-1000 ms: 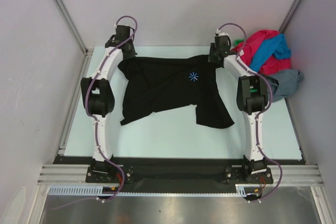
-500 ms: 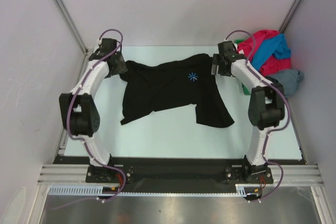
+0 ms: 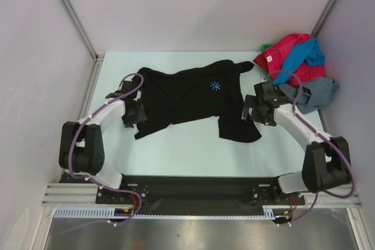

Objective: Fold and stack the t-shirts
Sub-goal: Flatten the tshirt out

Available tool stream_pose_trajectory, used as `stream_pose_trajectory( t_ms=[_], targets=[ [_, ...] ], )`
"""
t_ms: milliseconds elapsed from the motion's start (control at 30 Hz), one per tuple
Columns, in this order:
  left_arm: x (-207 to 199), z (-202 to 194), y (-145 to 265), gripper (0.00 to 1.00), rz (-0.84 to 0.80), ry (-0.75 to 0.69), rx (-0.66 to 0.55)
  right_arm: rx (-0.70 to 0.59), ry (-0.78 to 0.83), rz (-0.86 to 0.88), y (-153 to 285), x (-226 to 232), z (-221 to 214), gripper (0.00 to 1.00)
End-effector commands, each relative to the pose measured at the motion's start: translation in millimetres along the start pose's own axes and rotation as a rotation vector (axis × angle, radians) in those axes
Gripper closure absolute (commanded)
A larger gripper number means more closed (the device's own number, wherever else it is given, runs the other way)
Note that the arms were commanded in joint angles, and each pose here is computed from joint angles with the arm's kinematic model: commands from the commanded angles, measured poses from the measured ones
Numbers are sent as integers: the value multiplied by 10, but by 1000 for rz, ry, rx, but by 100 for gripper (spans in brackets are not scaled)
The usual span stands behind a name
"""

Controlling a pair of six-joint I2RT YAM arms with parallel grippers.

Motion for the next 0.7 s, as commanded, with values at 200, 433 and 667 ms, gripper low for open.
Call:
stream_pose_trajectory(
  t_ms=[200, 433, 667],
  targets=[
    [-41, 144, -108, 60, 12, 7, -44, -139, -62, 130, 348, 24, 114, 2],
    [-37, 56, -301, 55, 24, 13, 0, -194, -64, 144, 461, -47, 134, 3],
    [51, 277, -228, 100, 73, 56, -87, -195, -63, 136, 458, -86, 116, 5]
  ],
)
Point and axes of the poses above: each gripper's point midway between its finger pads, its own y axis back along the fingers, its own x axis along the line the jaws close on, z = x × y, the point moved 3 cm from there along y, back along the fingers, and after that the axes turned 5 degrees about y, right-handed, at the moved point
